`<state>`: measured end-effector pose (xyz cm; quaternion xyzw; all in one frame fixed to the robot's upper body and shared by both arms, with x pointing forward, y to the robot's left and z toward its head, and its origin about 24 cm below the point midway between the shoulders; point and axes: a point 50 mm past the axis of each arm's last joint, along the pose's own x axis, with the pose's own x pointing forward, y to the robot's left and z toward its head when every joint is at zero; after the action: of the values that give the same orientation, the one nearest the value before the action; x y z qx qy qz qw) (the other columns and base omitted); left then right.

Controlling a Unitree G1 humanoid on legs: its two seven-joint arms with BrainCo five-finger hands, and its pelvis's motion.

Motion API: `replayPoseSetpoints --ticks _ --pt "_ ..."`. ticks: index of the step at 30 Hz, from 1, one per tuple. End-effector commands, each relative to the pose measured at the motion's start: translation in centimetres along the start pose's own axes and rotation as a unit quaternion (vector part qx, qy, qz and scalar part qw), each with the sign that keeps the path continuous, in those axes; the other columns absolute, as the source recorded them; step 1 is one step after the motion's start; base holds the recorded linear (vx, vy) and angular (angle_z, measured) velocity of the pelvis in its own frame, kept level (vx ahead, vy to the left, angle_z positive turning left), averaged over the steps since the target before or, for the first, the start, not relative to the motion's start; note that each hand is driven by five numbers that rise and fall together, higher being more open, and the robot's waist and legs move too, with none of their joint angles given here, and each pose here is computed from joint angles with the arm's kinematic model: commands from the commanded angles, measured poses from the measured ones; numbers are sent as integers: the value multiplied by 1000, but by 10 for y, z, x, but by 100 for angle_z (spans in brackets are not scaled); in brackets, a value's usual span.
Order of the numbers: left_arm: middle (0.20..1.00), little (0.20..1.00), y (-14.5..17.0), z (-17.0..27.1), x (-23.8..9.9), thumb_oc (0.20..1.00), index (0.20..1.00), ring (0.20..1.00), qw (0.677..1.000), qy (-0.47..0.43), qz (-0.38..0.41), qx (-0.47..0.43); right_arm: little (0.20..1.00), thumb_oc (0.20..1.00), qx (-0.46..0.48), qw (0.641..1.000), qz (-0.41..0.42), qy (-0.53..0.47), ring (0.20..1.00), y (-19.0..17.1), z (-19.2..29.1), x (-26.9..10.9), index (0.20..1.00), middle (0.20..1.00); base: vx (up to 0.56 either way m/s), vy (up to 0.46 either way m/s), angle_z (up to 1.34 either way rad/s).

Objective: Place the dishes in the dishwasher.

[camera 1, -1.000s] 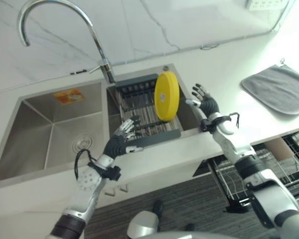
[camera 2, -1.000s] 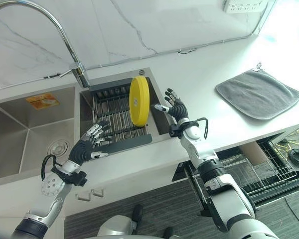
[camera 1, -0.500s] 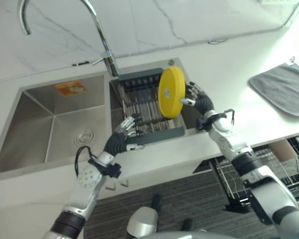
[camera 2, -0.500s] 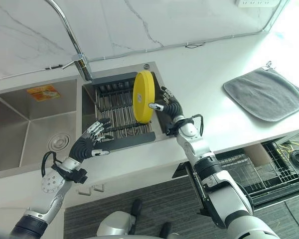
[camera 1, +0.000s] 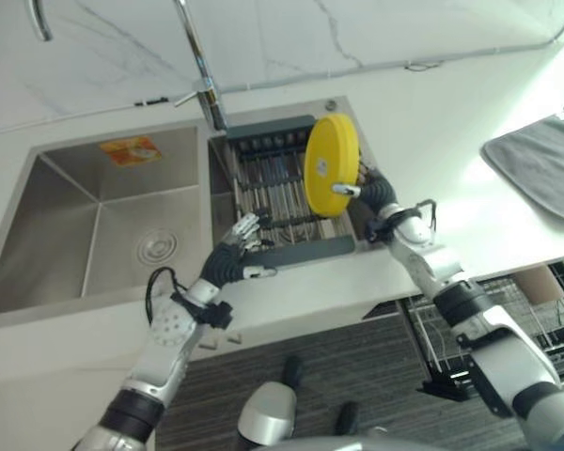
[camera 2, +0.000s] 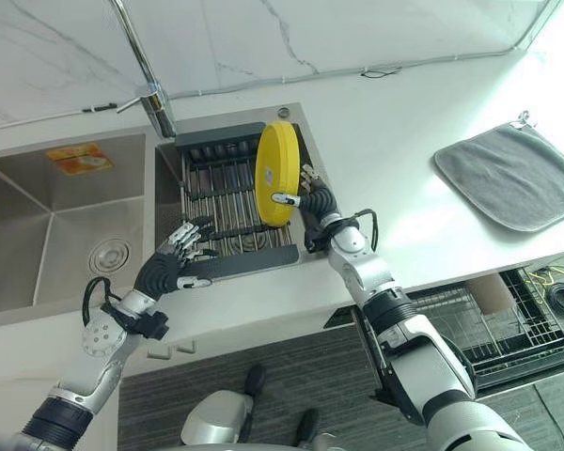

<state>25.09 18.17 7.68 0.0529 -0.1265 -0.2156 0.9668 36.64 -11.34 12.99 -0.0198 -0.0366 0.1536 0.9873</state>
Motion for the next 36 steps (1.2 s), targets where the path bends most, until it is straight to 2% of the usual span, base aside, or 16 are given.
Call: replayPoseSetpoints --ticks 1,18,24,25,29,36 --pt "1000 1000 -6 8 1 1000 1000 1000 999 -22 -18 21 1000 1000 -7 996 38 -80 1000 20 44 11 1000 1000 -3 15 3" --pt "1000 1000 -8 10 6 1000 1000 1000 999 -27 -10 25 1000 1000 -46 992 23 -113 1000 29 64 15 1000 1000 -6 4 2" --pt "1000 1000 -8 10 5 1000 1000 1000 999 -29 -4 24 1000 1000 -71 993 -6 -99 1000 35 64 14 1000 1000 0 0 0" --pt "1000 1000 -10 10 7 1000 1000 1000 999 -31 -4 26 200 200 -81 992 -29 -95 200 31 63 16 200 200 0 0 0" --pt "1000 1000 -13 11 14 1000 1000 1000 999 -31 -6 21 200 200 -121 985 -53 -110 200 29 73 23 200 200 -32 38 -1" --pt "1000 1000 -16 7 13 1000 1000 1000 1000 -27 -6 16 200 200 -128 982 -72 -117 200 28 75 23 200 200 -14 12 0"
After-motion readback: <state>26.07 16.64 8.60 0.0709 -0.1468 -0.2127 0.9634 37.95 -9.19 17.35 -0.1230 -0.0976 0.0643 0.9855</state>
